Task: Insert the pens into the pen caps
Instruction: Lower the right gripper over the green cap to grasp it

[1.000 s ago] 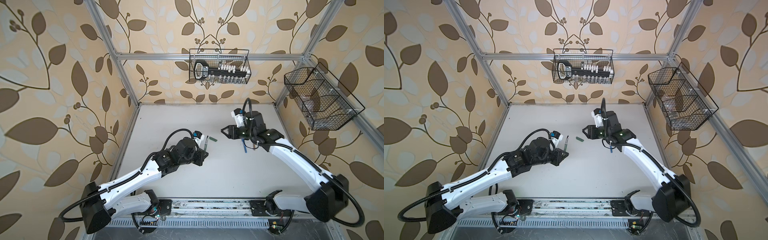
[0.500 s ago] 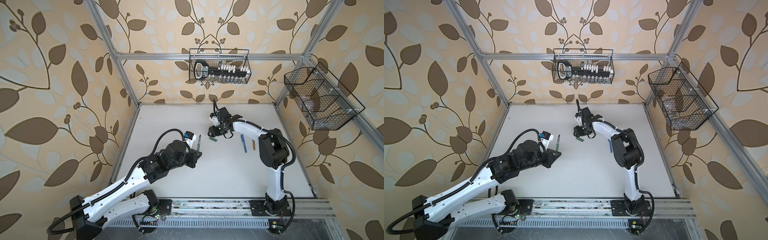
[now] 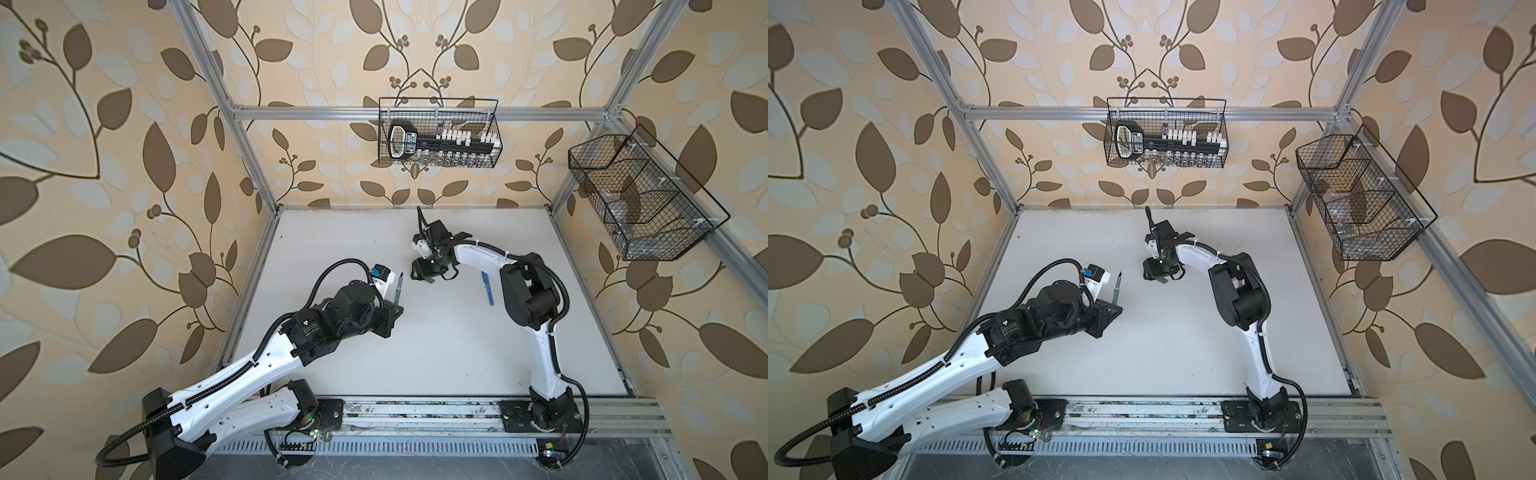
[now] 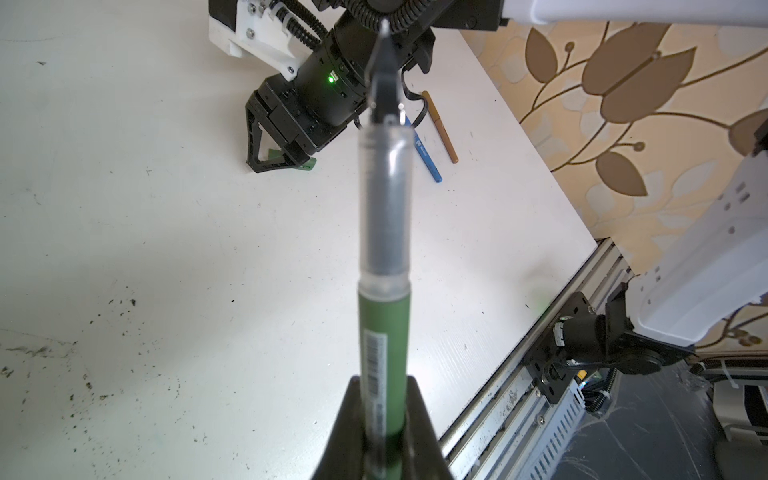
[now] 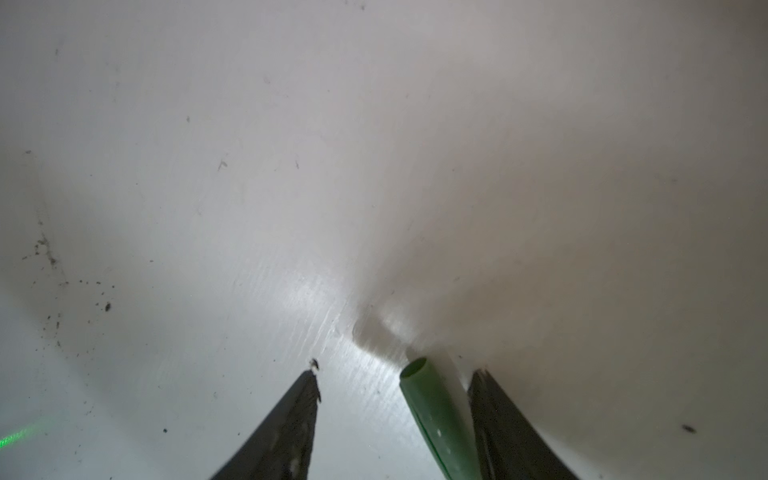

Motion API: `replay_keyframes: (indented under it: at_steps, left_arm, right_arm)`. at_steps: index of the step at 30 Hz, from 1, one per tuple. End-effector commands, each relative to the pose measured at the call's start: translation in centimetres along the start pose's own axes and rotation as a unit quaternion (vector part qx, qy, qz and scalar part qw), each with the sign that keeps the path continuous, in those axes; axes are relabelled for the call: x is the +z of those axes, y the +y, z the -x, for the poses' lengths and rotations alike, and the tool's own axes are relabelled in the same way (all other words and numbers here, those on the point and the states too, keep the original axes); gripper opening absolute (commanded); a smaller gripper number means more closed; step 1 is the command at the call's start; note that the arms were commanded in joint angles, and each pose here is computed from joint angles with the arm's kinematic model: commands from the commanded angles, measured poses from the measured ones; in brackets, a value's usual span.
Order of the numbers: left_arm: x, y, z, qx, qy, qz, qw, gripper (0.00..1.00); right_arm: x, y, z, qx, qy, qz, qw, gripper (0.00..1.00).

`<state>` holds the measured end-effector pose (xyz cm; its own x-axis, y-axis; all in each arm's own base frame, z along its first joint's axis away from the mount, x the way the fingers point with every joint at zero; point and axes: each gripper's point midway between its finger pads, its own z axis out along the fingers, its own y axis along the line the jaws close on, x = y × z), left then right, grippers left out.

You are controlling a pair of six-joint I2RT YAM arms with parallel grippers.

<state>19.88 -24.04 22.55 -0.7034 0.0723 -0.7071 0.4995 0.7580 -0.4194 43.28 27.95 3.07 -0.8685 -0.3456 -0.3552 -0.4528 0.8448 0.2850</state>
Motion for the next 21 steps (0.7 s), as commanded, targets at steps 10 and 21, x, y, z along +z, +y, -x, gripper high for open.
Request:
replay_keyframes:
  at_steps: [10, 21]
  left_arm:
    - [-0.6, -0.7, 1.9, 0.014, -0.027, -0.002, 1.0, 0.12]
    - [-0.7, -0.6, 2.0, 0.017, -0.03, -0.002, 0.999, 0.13]
  right_arm:
    - [-0.3, 2.8, -6.0, -0.023, 0.079, 0.051, 0.995, 0.53]
    - [-6.1, 2.9, -6.3, 0.015, 0.041, 0.012, 0.999, 0.47]
